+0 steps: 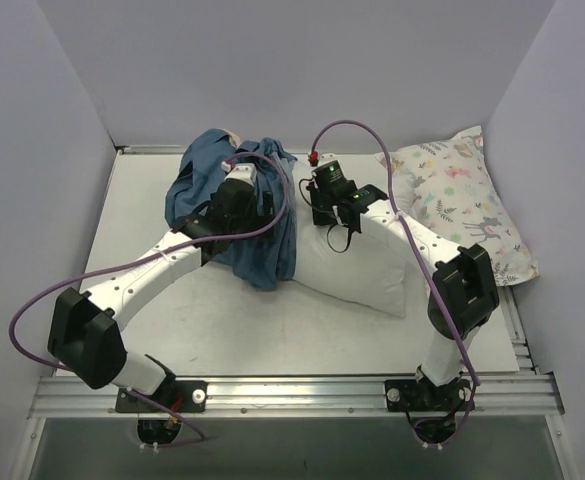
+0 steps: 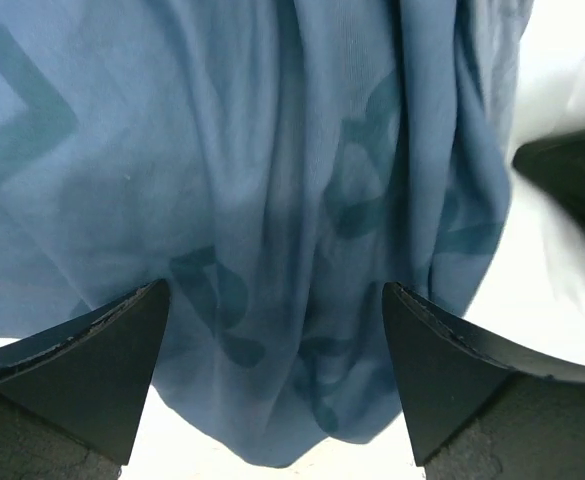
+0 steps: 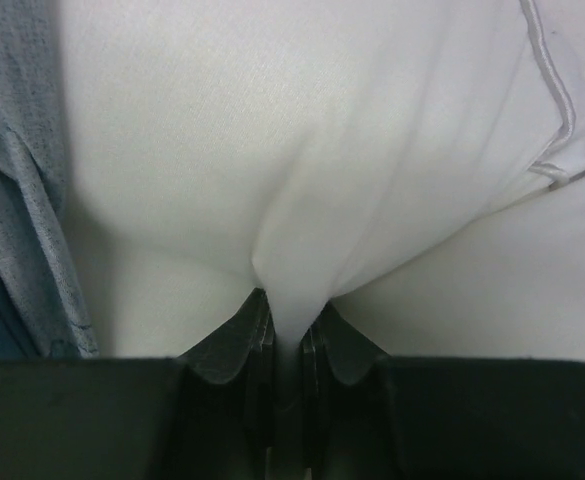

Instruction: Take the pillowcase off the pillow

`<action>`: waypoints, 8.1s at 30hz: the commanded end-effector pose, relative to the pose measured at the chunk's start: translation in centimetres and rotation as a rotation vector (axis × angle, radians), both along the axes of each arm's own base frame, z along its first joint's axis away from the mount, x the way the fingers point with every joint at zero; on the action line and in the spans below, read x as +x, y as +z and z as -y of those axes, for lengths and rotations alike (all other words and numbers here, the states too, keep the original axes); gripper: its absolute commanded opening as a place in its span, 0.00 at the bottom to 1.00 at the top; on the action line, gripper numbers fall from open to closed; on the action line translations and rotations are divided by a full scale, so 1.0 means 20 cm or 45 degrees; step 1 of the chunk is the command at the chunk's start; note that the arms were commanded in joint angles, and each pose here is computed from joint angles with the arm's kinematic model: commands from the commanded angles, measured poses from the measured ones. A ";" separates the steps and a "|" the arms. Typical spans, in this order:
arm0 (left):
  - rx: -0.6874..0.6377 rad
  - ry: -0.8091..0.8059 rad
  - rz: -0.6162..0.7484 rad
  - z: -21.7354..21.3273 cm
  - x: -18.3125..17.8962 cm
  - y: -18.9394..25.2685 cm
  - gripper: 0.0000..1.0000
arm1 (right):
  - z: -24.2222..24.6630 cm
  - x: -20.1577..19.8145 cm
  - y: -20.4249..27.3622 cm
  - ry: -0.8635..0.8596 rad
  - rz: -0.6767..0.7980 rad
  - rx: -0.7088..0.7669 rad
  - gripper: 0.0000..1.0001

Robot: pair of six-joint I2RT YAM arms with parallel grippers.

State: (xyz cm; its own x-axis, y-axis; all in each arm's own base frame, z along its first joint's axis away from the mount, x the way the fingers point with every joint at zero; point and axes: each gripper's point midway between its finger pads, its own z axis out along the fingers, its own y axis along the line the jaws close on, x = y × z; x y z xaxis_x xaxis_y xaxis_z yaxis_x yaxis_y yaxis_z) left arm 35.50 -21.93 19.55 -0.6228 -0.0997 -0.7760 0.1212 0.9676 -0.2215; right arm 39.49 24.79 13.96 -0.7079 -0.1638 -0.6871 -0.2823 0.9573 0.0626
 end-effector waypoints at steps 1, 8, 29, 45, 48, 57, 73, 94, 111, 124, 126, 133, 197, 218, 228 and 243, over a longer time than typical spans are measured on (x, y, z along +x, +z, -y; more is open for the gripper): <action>-0.009 -0.027 0.077 0.04 0.03 0.01 0.96 | -0.04 -0.23 -0.23 0.082 -0.292 -0.017 0.00; 0.244 0.243 0.002 -0.19 0.14 -0.13 0.10 | 0.01 -0.22 -0.19 0.050 -0.263 -0.029 0.00; 0.261 1.160 0.115 -1.48 -0.05 0.25 0.00 | 0.37 -0.06 0.47 -0.162 -0.003 0.110 0.00; 0.097 0.659 -0.169 -0.91 -0.02 -0.26 0.00 | -0.22 -0.44 0.40 0.497 0.147 -0.153 1.00; 0.075 0.648 -0.167 -0.89 -0.02 -0.27 0.00 | -0.34 -0.52 0.34 0.602 0.177 -0.198 1.00; 0.058 0.607 -0.178 -0.84 0.00 -0.29 0.00 | -0.32 -0.39 0.18 0.462 0.301 -0.573 1.00; 0.034 0.582 -0.172 -0.80 0.02 -0.29 0.00 | -0.44 -0.60 0.51 0.700 0.482 -0.352 1.00; -0.020 0.481 -0.117 -0.73 0.09 -0.12 0.00 | -0.34 -0.45 -0.22 0.529 0.178 -0.674 0.00; -0.286 0.159 0.126 -0.38 -0.21 0.20 0.97 | -0.31 -0.37 0.38 0.354 0.171 -0.159 0.00; -0.131 0.318 0.179 -0.39 -0.08 0.10 0.55 | -0.29 -0.43 0.52 0.370 0.183 -0.060 0.00; -0.069 0.401 0.161 -0.47 -0.06 0.09 0.25 | -0.25 -0.43 0.53 0.346 0.196 -0.081 0.00; -0.033 0.742 0.163 -0.84 0.02 0.17 0.00 | -0.14 -0.47 0.64 0.300 0.248 -0.061 0.00; -0.175 0.982 -0.317 -1.18 0.04 -0.66 0.00 | 0.20 -0.35 1.89 -0.084 0.912 0.446 0.00; -0.206 0.995 -0.340 -1.16 0.20 -0.64 0.00 | 0.25 -0.47 1.88 -0.025 0.959 0.504 0.00; -0.270 0.841 -0.286 -1.07 0.03 -0.51 0.09 | -0.17 0.02 1.06 0.038 0.727 0.269 0.00; -0.267 0.361 0.019 -0.86 -0.06 0.11 0.82 | -0.40 -0.15 0.78 0.241 0.352 0.477 1.00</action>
State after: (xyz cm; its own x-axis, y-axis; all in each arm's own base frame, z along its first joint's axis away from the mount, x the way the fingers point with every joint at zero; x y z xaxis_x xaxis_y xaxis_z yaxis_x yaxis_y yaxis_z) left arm 34.74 -2.91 17.09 -0.5463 -0.5222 -0.6548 -0.3127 0.8525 -0.4190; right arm 38.32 32.87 24.57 -0.4997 -0.0419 -0.8652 -0.4492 0.8665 0.2175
